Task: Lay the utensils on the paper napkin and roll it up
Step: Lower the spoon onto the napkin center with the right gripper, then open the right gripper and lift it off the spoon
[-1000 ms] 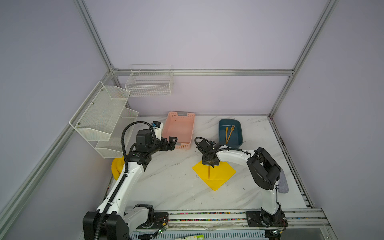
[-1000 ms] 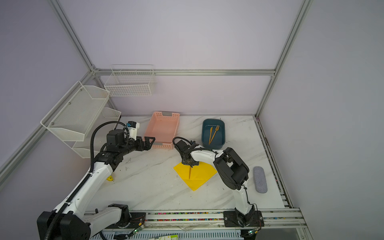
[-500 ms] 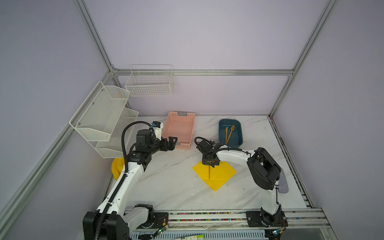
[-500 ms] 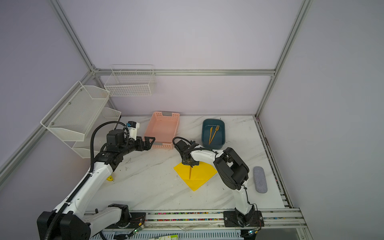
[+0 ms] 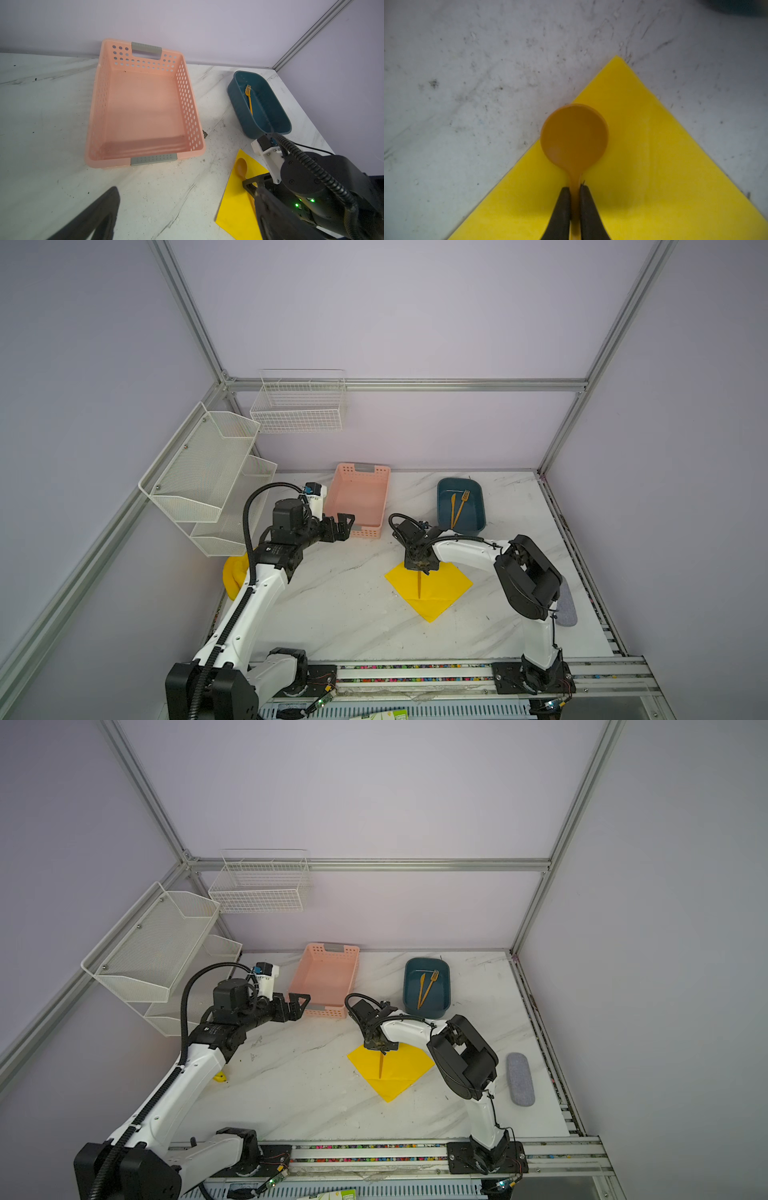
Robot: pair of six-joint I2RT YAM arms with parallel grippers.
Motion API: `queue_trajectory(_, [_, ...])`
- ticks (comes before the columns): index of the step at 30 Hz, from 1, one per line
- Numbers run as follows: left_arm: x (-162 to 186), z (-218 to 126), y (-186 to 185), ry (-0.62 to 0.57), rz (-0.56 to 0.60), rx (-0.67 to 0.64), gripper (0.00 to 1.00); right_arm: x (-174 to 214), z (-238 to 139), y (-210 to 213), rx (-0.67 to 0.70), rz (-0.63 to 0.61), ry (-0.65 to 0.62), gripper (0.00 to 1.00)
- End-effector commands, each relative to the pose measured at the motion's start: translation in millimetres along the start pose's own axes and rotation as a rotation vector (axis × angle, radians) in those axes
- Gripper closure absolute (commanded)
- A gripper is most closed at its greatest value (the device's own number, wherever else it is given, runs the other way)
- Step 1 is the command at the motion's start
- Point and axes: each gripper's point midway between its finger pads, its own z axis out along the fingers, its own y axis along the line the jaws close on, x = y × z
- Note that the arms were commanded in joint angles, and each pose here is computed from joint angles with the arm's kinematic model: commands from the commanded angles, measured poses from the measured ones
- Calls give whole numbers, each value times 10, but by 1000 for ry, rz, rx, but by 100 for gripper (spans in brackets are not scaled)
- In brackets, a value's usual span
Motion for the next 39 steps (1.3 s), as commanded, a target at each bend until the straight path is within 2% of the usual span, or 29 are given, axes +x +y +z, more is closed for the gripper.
queue_trajectory(1, [-233,-98,-74,-62,10,16,0,-30,20,-49,26,2,-10,85])
queue_trajectory(10, [-234,-99,-73,-62,10,18,0,-31,3,-62,27,13,-12,79])
queue_trajectory(19, [-223,-81,-47,-59,7,12,0,-243,-315,-11,5,34,-66,76])
queue_trajectory(30, [-194,-56,97,-52,10,-48,1,-631,-701,-11,-32,-3,-132,76])
queue_trajectory(39, [-137,-17,220,-30,52,-106,0,-1115,-794,-283,-51,-10,-157,75])
